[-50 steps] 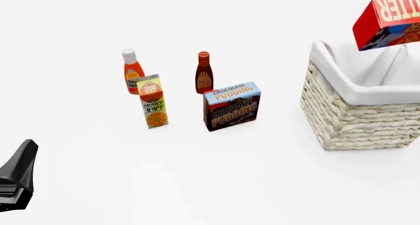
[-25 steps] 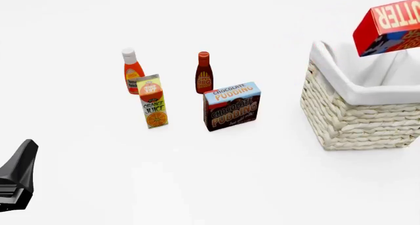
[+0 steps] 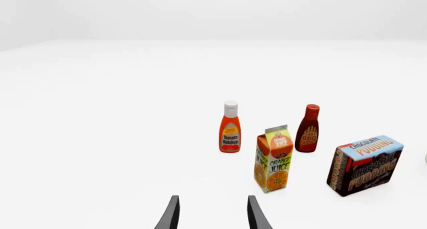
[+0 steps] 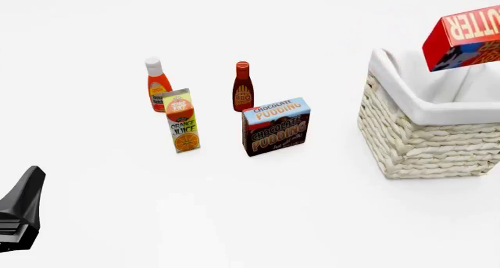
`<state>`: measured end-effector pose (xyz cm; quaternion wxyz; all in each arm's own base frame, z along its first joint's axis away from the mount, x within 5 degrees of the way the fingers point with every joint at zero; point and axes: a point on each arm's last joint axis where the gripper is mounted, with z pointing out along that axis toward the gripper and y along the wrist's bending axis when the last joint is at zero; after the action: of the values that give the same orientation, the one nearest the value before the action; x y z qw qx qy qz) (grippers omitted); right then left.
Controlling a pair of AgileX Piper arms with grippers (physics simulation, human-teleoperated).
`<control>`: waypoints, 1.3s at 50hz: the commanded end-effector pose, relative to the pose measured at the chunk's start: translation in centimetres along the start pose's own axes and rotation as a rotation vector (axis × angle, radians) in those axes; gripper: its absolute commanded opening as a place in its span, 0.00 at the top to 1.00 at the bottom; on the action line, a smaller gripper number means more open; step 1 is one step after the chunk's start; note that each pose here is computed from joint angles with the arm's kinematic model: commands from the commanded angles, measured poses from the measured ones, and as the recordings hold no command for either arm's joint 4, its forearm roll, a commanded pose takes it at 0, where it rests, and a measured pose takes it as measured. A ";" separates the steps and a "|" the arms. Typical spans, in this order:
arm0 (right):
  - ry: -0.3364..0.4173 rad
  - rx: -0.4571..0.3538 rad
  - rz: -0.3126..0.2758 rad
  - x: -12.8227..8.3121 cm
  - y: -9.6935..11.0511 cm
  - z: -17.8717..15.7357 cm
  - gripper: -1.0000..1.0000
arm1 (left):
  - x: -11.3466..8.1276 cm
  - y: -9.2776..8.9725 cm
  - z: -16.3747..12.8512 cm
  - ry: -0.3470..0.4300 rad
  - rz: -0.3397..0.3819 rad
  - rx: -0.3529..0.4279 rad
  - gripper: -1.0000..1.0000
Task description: Pick the butter and place it in the basket.
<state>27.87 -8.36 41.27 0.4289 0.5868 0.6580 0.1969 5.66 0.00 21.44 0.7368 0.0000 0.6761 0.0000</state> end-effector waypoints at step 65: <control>-0.026 0.047 0.005 -1.2 -1.9 4.0 1.00 | 0.0 0.0 0.0 0.000 0.000 0.000 0.00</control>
<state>29.76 -10.74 37.84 0.4174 0.5953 0.6666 0.1646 5.66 0.00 21.44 0.7368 0.0000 0.6761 0.0000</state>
